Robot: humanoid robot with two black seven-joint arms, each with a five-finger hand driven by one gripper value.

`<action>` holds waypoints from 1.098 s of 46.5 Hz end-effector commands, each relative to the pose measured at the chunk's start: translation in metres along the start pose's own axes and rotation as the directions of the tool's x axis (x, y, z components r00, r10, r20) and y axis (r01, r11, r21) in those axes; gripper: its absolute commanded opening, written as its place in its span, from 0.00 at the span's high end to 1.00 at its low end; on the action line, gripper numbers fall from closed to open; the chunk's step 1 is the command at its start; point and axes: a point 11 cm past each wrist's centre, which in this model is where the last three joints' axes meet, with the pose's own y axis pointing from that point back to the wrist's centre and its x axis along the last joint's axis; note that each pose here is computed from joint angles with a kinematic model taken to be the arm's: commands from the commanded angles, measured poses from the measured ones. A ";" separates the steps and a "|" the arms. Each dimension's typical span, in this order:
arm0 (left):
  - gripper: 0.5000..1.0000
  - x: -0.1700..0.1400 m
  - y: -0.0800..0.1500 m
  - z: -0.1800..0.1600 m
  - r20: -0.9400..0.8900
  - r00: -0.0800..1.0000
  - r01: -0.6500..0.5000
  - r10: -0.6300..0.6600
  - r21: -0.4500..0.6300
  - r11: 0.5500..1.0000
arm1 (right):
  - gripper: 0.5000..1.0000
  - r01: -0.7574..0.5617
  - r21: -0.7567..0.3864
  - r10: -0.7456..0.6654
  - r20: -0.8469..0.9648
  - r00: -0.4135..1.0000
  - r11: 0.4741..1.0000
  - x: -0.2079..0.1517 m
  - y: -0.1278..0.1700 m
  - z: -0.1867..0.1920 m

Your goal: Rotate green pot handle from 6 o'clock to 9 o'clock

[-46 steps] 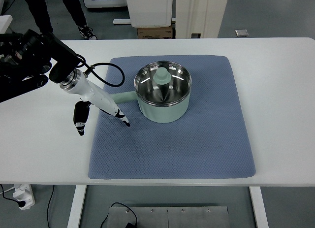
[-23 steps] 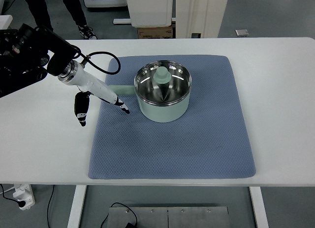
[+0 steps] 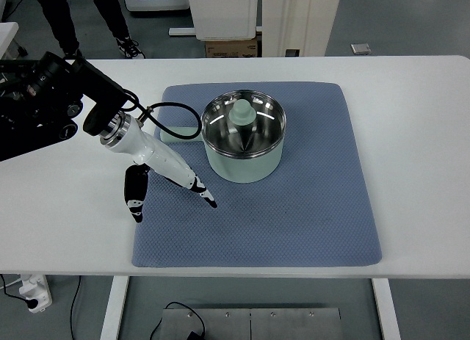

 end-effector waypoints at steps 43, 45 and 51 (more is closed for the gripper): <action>0.00 0.119 0.081 -0.065 -0.837 0.198 -0.913 0.509 0.031 0.407 | 0.00 0.000 0.000 0.000 0.000 1.000 1.000 0.000 0.000 0.000; 0.00 0.116 0.078 -0.077 -0.844 0.139 -0.922 0.519 0.080 0.378 | 0.00 -0.001 -0.001 0.001 0.000 1.000 1.000 0.000 0.000 0.000; 0.00 0.098 0.073 -0.110 -0.843 -0.002 -0.925 0.537 0.206 0.320 | 0.00 0.000 0.000 0.000 0.000 1.000 1.000 0.000 0.000 0.000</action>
